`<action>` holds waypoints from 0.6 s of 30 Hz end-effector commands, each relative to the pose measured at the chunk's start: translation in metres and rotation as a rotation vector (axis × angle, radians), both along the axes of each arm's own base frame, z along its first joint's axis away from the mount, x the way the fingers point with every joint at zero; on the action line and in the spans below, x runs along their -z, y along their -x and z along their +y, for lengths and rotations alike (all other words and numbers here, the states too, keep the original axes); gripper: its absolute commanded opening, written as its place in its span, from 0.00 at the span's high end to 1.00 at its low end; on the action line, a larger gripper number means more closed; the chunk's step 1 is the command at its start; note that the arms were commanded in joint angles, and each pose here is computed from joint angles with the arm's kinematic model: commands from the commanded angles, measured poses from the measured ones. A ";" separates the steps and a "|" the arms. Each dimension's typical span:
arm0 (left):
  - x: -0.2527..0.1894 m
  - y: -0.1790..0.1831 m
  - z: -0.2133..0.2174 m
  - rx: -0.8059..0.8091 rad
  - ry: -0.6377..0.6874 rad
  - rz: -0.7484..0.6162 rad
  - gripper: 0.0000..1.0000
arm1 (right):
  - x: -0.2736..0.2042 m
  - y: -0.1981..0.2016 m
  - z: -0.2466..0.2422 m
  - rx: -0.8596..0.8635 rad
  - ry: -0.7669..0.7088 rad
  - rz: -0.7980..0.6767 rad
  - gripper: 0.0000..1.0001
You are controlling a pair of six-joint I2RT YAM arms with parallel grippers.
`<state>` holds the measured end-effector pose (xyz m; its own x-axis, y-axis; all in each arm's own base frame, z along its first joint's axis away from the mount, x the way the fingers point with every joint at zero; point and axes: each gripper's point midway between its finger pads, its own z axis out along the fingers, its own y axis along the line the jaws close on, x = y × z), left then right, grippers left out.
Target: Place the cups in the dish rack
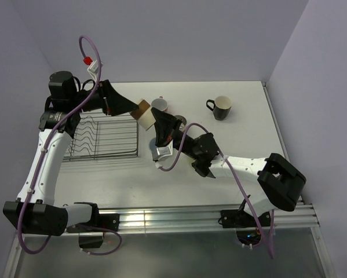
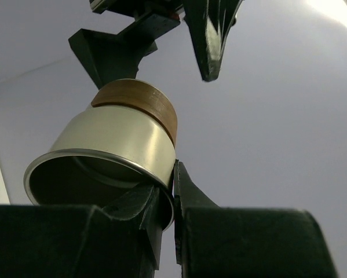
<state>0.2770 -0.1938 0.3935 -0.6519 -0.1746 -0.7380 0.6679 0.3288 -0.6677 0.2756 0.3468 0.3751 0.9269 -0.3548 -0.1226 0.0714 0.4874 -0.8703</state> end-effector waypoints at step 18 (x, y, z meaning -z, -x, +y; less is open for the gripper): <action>0.019 -0.002 -0.010 0.065 0.097 0.179 0.07 | -0.110 0.067 -0.069 0.005 -0.422 -0.373 1.00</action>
<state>0.2854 -0.1998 0.3622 -0.7804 -0.2033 -0.5914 0.5290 0.2897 -0.7976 0.2705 0.3484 0.3788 0.9266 -0.3650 -0.0911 0.1052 0.4839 -0.8688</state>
